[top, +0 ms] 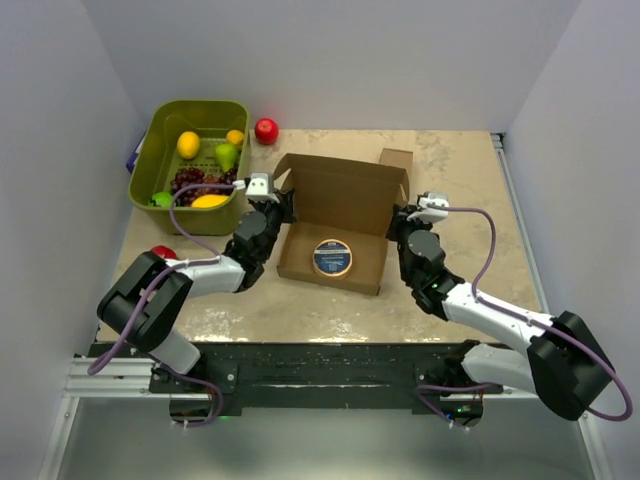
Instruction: Fold the paper box
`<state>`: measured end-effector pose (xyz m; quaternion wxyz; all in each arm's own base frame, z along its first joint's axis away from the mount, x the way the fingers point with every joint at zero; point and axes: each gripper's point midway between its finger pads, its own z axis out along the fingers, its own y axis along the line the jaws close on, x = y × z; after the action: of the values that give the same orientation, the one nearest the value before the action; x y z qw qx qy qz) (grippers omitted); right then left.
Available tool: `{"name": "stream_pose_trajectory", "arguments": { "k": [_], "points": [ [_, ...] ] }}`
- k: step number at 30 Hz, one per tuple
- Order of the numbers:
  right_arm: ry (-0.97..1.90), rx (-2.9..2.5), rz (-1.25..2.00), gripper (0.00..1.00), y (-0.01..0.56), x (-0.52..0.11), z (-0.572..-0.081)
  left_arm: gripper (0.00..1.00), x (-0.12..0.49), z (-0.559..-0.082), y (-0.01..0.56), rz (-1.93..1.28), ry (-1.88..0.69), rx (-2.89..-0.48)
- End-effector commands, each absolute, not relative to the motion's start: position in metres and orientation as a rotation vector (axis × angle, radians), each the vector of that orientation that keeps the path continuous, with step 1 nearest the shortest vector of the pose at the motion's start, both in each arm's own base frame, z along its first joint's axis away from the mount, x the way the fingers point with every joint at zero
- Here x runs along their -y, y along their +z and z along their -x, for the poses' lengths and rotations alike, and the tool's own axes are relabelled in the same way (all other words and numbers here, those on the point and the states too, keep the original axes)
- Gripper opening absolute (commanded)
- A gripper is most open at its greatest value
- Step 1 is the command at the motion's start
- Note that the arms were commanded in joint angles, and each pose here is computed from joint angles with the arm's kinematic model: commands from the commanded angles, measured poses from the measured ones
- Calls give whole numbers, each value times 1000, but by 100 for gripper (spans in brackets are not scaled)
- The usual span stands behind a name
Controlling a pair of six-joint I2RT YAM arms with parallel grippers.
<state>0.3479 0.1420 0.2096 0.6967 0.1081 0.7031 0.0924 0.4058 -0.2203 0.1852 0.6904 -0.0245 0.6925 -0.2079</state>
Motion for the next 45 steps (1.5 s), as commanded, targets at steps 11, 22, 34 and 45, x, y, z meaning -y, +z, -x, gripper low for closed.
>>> {"name": "stream_pose_trajectory", "arguments": {
  "k": [11,22,34,45],
  "points": [
    [266,-1702,-345,9,157,-146,-313,0,218,-352,78,2,-368,-1839],
    [293,-1754,-406,26,139,-135,-294,0,223,-333,68,-22,-399,-1873],
    [276,-1759,-424,38,135,-122,-282,47,218,-300,113,-82,-515,-1778],
    [255,-1771,-434,40,124,-115,-277,70,226,-239,155,-302,-764,-1679]
  ]
}}
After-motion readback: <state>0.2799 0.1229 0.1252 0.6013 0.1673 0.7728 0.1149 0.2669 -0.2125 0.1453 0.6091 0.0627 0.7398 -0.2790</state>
